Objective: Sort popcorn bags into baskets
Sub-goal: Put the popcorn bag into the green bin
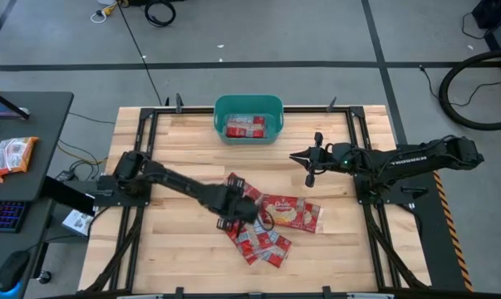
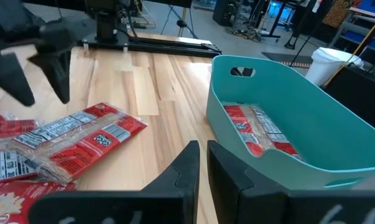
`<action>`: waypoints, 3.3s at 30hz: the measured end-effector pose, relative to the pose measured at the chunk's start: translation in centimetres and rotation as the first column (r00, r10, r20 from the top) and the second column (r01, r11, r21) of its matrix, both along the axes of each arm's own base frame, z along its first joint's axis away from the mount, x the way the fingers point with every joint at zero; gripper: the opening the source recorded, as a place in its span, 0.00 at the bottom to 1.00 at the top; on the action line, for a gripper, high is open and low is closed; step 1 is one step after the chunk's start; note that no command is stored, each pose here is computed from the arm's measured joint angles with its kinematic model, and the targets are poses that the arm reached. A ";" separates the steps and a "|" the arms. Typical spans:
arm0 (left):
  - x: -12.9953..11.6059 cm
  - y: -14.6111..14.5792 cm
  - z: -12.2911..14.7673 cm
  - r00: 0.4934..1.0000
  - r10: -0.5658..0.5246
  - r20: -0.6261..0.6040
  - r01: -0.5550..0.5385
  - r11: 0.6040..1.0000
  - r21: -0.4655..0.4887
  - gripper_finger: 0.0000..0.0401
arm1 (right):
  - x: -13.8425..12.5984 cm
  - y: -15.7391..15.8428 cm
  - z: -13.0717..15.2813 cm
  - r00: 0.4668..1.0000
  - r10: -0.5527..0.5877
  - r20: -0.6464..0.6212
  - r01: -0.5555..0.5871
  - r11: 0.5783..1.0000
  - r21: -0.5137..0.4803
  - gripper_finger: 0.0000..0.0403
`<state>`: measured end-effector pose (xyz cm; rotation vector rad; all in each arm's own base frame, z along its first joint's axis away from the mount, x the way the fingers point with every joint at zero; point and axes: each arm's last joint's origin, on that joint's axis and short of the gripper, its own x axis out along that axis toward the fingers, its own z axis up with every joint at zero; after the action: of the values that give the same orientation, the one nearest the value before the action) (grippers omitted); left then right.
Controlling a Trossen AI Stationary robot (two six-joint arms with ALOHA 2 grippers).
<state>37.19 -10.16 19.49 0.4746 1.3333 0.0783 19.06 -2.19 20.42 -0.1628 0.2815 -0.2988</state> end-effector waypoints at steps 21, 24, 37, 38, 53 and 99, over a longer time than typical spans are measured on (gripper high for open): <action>-3.2 -1.5 -6.7 0.997 -0.032 0.064 0.016 0.972 0.236 0.63 | 0.1 0.0 0.3 0.999 0.005 0.038 -0.005 1.000 0.009 0.09; -3.3 -1.4 -7.2 0.994 -0.045 0.099 0.018 0.964 0.265 0.63 | 0.1 0.0 0.3 0.999 0.005 0.038 -0.006 1.000 0.009 0.09; -3.5 -1.1 -8.2 0.988 0.002 0.157 -0.041 0.969 0.245 0.19 | 0.1 0.0 0.3 0.999 0.005 0.037 -0.006 1.000 0.009 0.09; -3.4 -1.0 -8.1 0.988 0.010 0.152 -0.046 0.970 0.239 0.13 | 0.1 0.0 0.3 0.999 0.005 0.037 -0.006 1.000 0.009 0.09; 0.5 3.3 3.8 0.924 0.153 0.352 -0.254 0.931 0.262 0.02 | 0.1 0.0 0.3 0.999 0.006 0.037 -0.006 1.000 0.009 0.09; 4.4 16.1 6.0 0.957 0.075 0.280 -0.010 0.974 -0.227 0.42 | 0.0 0.0 0.1 1.000 0.011 0.007 -0.011 1.000 -0.014 0.09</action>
<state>41.56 5.95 25.47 0.2320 1.0513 0.0299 19.10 -2.18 20.52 -0.1767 0.2719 -0.2901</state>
